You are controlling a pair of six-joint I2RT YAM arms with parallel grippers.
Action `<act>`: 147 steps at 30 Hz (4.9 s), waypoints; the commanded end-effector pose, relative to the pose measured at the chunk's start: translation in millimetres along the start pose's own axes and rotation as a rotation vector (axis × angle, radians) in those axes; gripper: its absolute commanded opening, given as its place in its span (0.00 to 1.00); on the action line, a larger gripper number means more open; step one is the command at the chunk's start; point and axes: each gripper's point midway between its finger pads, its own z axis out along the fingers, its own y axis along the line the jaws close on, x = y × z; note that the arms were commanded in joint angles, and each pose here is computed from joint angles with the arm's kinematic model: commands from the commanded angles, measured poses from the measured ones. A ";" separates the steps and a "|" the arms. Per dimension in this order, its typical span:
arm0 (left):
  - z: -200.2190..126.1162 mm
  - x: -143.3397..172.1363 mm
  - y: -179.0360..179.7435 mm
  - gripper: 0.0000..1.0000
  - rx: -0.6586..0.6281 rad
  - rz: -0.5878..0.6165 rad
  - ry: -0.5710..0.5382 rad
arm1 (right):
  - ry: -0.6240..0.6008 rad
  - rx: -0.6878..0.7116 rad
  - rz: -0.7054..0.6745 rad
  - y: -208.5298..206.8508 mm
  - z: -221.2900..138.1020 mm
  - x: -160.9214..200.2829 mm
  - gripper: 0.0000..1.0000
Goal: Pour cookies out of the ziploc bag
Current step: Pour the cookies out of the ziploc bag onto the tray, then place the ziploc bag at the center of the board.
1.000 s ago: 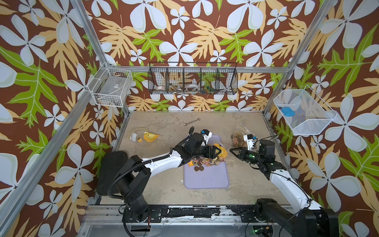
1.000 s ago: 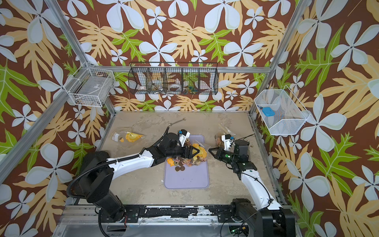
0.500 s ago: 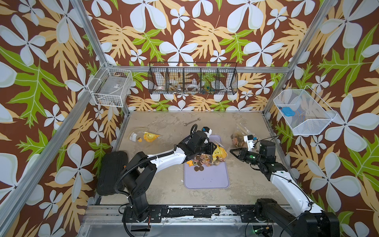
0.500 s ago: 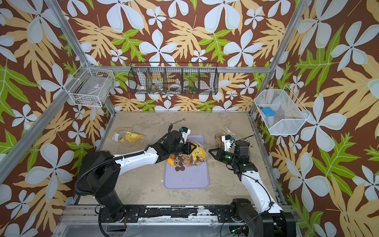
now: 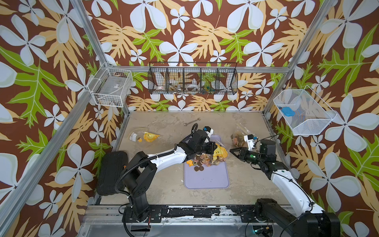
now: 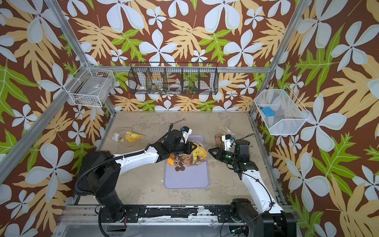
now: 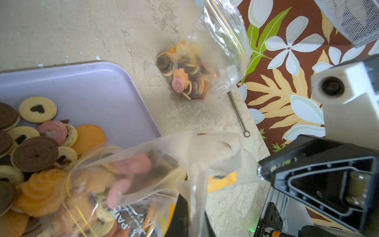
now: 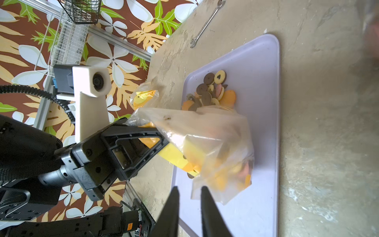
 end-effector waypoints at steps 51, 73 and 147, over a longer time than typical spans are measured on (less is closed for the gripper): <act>-58.3 -28.0 46.9 0.00 -0.129 0.011 -0.027 | 0.001 0.157 0.040 -44.2 -9.8 22.5 1.00; -108.9 -55.3 31.0 0.00 -0.011 -0.023 -0.069 | 0.001 0.158 0.049 -47.1 -7.9 23.1 1.00; -118.8 -36.2 38.1 0.00 0.049 -0.168 -0.173 | 0.043 0.151 0.027 -43.2 -13.4 29.4 1.00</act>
